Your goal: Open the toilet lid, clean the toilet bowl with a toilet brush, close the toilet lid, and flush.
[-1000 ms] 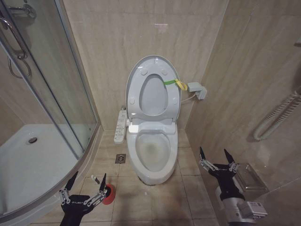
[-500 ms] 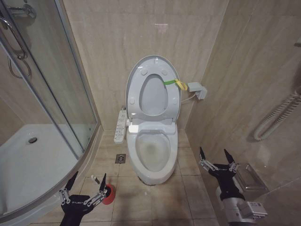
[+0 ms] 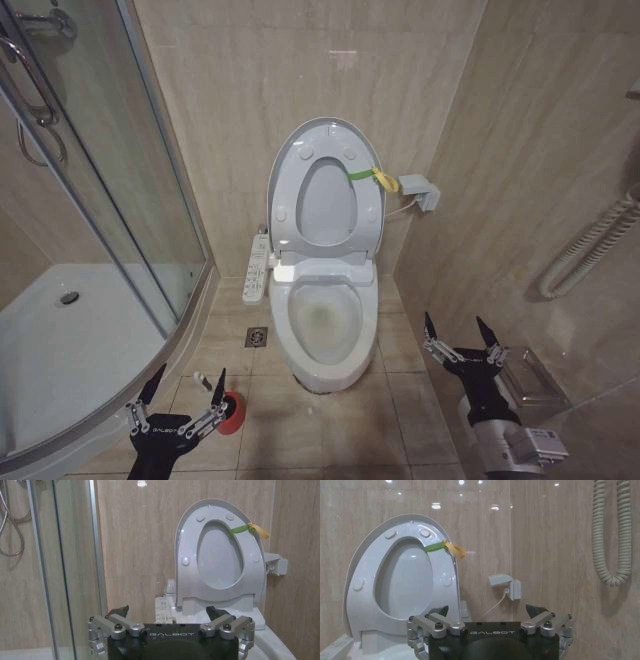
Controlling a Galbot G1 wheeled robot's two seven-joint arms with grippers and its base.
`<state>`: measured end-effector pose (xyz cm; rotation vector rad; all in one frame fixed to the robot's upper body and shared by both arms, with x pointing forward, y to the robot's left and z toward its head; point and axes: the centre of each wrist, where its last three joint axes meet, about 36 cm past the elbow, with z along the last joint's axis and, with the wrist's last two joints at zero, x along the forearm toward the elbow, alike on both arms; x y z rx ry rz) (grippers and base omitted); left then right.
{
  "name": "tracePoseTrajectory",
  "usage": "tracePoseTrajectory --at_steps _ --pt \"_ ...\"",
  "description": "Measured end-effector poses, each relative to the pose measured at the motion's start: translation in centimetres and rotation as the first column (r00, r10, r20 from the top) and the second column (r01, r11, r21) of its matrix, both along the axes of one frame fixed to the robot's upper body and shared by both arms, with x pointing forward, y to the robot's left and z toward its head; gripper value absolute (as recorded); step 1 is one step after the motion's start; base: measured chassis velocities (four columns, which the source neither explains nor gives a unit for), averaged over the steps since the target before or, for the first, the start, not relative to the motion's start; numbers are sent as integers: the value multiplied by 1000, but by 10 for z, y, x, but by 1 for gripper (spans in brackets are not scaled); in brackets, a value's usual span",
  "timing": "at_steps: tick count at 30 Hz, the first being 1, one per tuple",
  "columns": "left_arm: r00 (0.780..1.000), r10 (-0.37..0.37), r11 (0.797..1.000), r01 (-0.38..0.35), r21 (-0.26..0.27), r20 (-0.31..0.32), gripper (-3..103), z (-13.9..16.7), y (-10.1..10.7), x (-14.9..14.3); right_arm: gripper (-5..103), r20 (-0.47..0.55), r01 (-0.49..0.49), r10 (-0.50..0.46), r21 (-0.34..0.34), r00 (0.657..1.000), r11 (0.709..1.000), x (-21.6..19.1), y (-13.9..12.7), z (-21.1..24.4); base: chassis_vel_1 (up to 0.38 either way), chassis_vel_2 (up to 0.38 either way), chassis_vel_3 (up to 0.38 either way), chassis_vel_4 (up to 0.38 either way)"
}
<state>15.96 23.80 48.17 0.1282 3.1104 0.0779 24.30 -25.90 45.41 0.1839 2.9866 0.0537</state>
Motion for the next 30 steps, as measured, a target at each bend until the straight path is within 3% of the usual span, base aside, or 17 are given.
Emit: tracePoseTrajectory --at_steps 30 --pt "1000 0 1000 0 0 0 100 0 0 0 100 0 0 0 0 1000 1000 0 0 0 0 0 0 0"
